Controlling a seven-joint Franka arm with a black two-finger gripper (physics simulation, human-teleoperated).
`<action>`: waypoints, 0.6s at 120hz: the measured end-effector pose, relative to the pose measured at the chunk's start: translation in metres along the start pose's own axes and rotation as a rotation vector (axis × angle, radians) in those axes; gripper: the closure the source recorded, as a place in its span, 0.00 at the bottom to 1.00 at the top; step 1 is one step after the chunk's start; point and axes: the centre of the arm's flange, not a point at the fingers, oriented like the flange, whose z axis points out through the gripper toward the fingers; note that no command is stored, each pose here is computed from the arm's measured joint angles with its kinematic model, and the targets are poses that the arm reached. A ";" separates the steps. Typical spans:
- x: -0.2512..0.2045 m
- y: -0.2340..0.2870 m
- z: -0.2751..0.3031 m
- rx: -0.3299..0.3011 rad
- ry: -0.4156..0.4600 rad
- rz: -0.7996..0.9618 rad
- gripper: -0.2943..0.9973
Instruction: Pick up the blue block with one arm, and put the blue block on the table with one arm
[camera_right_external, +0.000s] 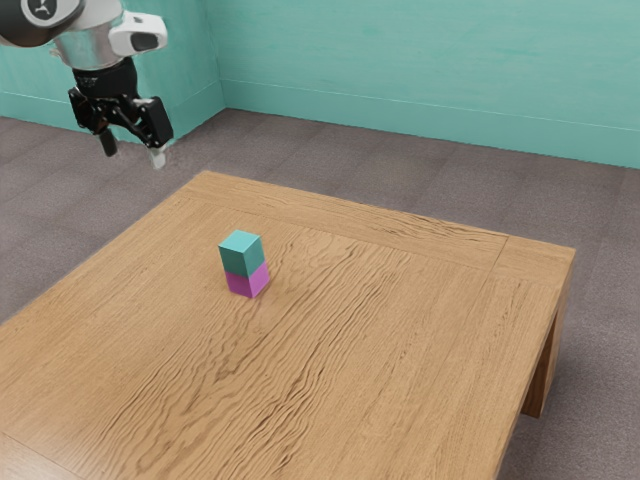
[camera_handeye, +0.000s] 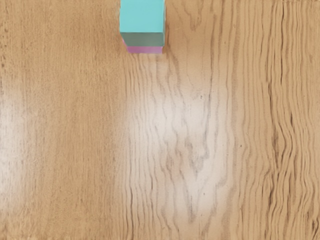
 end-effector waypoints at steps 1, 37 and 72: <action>-0.001 -0.001 -0.001 0.002 0.002 -0.002 0.23; 0.029 -0.014 0.041 -0.006 -0.011 -0.089 0.23; 0.082 0.027 0.141 -0.029 -0.031 -0.147 0.23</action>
